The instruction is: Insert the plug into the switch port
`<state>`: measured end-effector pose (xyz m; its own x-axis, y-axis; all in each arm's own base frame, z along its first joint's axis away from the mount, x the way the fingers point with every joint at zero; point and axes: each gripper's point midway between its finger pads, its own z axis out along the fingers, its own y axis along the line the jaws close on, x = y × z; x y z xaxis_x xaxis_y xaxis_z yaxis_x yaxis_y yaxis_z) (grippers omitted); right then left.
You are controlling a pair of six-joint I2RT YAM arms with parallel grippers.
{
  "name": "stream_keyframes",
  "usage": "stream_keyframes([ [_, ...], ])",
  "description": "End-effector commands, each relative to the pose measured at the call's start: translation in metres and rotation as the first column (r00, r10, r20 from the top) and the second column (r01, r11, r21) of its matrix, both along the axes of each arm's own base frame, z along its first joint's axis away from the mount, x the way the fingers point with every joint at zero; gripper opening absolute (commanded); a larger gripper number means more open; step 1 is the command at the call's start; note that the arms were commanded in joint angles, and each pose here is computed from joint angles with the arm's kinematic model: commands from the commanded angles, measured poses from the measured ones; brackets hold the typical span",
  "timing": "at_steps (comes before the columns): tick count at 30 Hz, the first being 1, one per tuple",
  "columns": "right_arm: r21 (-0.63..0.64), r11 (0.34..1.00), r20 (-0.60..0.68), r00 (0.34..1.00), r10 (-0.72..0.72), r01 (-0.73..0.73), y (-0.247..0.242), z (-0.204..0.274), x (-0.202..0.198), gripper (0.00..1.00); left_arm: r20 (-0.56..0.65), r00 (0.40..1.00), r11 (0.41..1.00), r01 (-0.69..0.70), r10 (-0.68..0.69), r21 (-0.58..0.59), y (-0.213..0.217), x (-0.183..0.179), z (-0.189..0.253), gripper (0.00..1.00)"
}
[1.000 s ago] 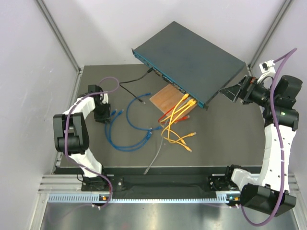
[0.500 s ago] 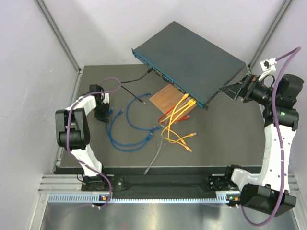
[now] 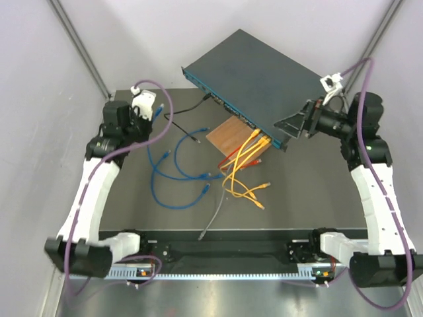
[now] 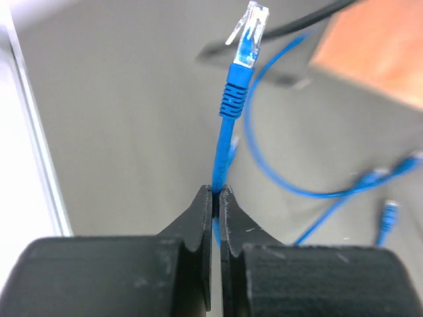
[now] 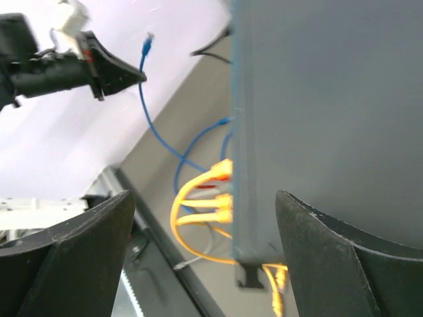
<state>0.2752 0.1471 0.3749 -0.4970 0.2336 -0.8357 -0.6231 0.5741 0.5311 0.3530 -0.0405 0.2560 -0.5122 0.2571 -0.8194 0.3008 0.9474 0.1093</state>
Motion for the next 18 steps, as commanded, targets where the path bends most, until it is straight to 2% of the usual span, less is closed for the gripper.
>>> stream_keyframes([
  [1, 0.015, 0.998, 0.111, 0.993, 0.051, -0.053, 0.023, 0.036, 0.000, 0.84, 0.154, 0.970, 0.980, 0.178, -0.189, 0.086, -0.036, -0.031, 0.052, 0.00],
  [3, 0.048, 0.995, 0.109, 0.991, 0.077, -0.083, 0.032, 0.043, 0.001, 0.81, 0.230, 0.928, 0.955, 0.270, -0.292, 0.122, -0.059, -0.052, 0.075, 0.00],
  [7, 0.096, 0.980, 0.100, 0.981, 0.167, -0.177, 0.059, 0.057, -0.008, 0.79, 0.357, 0.853, 0.924, 0.336, -0.381, 0.183, -0.079, -0.074, 0.109, 0.00],
  [9, 0.116, 0.972, 0.099, 0.976, 0.193, -0.204, 0.070, 0.061, -0.012, 0.79, 0.395, 0.840, 0.920, 0.276, -0.372, 0.280, -0.069, -0.070, 0.114, 0.00],
  [10, 0.122, 0.967, 0.095, 0.972, 0.213, -0.224, 0.079, 0.060, -0.017, 0.79, 0.456, 0.801, 0.907, 0.244, -0.388, 0.344, -0.068, -0.066, 0.130, 0.00],
  [11, 0.130, 0.964, 0.098, 0.970, 0.222, -0.233, 0.085, 0.061, -0.019, 0.79, 0.478, 0.799, 0.906, 0.186, -0.365, 0.381, -0.059, -0.063, 0.135, 0.00],
  [16, 0.192, 0.938, 0.075, 0.957, 0.280, -0.289, 0.117, 0.067, -0.026, 0.78, 0.514, 0.717, 0.830, 0.163, -0.471, 0.533, -0.068, -0.068, 0.146, 0.00],
  [18, 0.215, 0.927, 0.049, 0.952, 0.303, -0.306, 0.132, 0.066, -0.022, 0.78, 0.525, 0.703, 0.812, 0.131, -0.480, 0.568, -0.073, -0.070, 0.146, 0.00],
])
